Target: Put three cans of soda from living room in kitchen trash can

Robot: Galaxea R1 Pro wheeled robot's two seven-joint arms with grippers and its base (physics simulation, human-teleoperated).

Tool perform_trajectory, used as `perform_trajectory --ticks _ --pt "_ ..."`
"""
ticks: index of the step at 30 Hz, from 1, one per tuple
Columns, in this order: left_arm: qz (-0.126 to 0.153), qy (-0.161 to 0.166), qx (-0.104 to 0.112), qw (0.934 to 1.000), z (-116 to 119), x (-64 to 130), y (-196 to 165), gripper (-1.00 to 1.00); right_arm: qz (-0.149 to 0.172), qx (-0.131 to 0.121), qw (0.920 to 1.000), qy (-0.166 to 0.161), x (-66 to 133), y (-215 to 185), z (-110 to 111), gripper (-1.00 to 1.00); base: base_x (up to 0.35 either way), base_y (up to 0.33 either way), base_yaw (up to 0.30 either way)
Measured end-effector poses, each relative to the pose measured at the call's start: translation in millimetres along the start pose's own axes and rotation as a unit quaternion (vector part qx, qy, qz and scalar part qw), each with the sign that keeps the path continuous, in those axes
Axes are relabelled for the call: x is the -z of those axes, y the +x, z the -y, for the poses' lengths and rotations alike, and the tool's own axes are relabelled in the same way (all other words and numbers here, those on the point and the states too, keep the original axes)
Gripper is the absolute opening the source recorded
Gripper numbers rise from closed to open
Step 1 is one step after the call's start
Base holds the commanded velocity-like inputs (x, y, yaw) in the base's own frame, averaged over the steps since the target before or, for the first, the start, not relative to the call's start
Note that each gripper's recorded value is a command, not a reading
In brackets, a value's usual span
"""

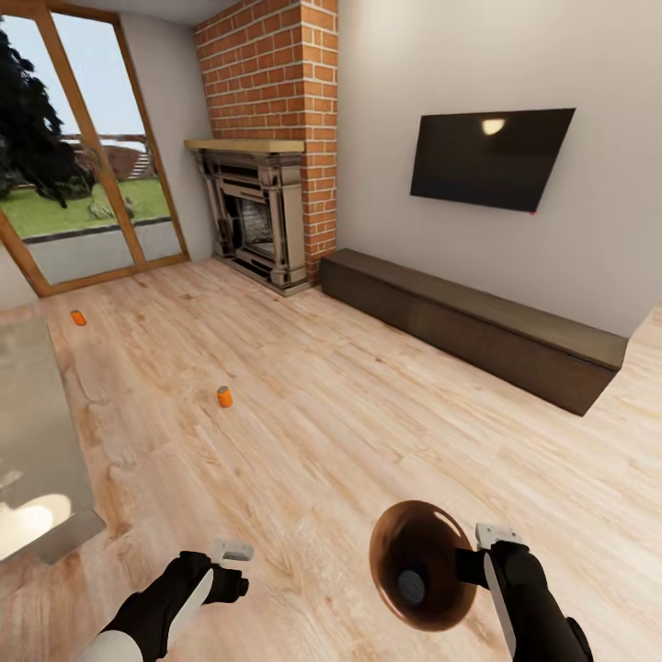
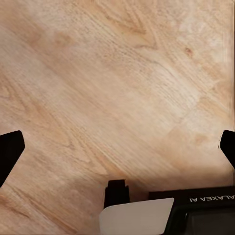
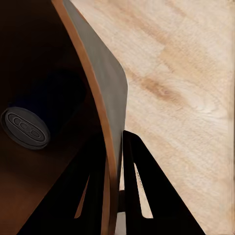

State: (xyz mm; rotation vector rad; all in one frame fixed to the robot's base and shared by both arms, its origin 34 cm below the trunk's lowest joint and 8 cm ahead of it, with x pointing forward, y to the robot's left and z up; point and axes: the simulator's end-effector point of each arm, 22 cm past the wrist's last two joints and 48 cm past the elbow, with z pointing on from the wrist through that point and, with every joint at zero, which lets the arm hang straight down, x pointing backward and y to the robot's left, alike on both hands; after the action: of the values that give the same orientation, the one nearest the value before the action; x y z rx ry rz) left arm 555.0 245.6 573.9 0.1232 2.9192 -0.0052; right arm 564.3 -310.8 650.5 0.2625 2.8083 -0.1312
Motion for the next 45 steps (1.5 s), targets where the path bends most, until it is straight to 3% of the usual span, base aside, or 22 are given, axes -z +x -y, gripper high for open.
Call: perform_trajectory --ticks 12,26,45 --pt "0.005 0.0 0.0 1.0 0.1 -1.9 -1.0 1.0 -0.002 -0.001 1.0 -0.002 -1.7 1.8 -1.9 -1.0 0.22 -0.241 0.223" --pt "0.007 0.0 0.001 1.0 0.0 -2.5 -1.8 1.0 -0.003 0.002 1.0 0.002 -2.2 2.2 0.0 -1.0 0.287 -0.197 0.062" --pt "0.004 0.0 0.001 1.0 0.3 -4.9 0.7 1.0 -0.006 0.011 0.9999 0.0 -4.2 4.4 -5.6 -1.0 0.29 -0.216 0.246"
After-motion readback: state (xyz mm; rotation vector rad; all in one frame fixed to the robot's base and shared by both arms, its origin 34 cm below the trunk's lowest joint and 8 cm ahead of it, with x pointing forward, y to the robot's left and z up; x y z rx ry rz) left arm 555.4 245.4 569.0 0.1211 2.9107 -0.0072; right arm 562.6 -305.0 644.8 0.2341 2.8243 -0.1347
